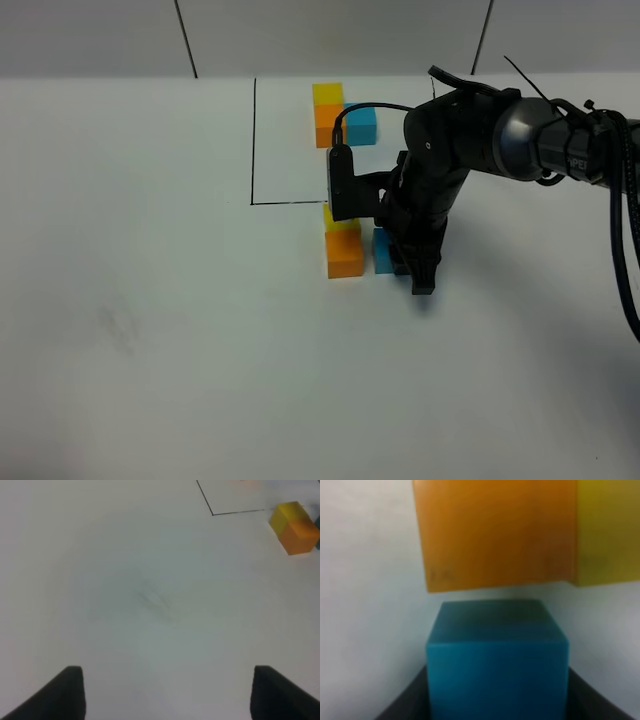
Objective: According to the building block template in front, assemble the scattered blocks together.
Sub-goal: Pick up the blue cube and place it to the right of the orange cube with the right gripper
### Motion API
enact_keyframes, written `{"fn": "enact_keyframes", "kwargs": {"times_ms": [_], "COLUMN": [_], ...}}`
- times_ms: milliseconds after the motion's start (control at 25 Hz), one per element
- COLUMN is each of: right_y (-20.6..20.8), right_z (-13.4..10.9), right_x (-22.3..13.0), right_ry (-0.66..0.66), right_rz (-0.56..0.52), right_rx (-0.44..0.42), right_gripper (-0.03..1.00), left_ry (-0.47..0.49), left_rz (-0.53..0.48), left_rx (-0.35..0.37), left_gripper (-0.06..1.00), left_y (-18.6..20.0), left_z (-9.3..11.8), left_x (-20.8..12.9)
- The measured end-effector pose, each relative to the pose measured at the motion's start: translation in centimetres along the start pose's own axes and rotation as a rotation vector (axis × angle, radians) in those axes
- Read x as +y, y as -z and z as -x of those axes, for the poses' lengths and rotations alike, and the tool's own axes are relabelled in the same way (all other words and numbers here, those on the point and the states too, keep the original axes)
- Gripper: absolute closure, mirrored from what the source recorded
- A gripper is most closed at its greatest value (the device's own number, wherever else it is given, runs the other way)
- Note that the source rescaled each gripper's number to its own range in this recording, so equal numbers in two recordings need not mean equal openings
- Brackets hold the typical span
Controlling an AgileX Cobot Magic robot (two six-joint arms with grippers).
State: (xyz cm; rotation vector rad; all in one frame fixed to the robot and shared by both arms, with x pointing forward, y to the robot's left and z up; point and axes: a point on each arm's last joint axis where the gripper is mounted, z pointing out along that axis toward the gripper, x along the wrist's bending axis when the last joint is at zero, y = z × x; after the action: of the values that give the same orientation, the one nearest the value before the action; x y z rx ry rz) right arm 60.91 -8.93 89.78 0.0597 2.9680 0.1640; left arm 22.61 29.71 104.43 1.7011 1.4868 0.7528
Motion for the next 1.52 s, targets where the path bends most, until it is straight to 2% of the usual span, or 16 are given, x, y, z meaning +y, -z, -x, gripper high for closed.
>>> {"fn": "enact_keyframes", "kwargs": {"times_ms": [1080, 1520], "right_y": [-0.48, -0.78], "right_z": [0.09, 0.01], "right_x": [0.12, 0.52], "right_ry": [0.021, 0.015], "right_rz": [0.005, 0.048], "right_rx": [0.005, 0.014], "right_gripper": [0.93, 0.93], "left_ry": [0.000, 0.000], "left_rz": [0.000, 0.000], "left_rx": [0.000, 0.000], "left_gripper": [0.44, 0.44], "left_y": [0.00, 0.00], "left_z": [0.00, 0.00], "left_x": [0.00, 0.00]}}
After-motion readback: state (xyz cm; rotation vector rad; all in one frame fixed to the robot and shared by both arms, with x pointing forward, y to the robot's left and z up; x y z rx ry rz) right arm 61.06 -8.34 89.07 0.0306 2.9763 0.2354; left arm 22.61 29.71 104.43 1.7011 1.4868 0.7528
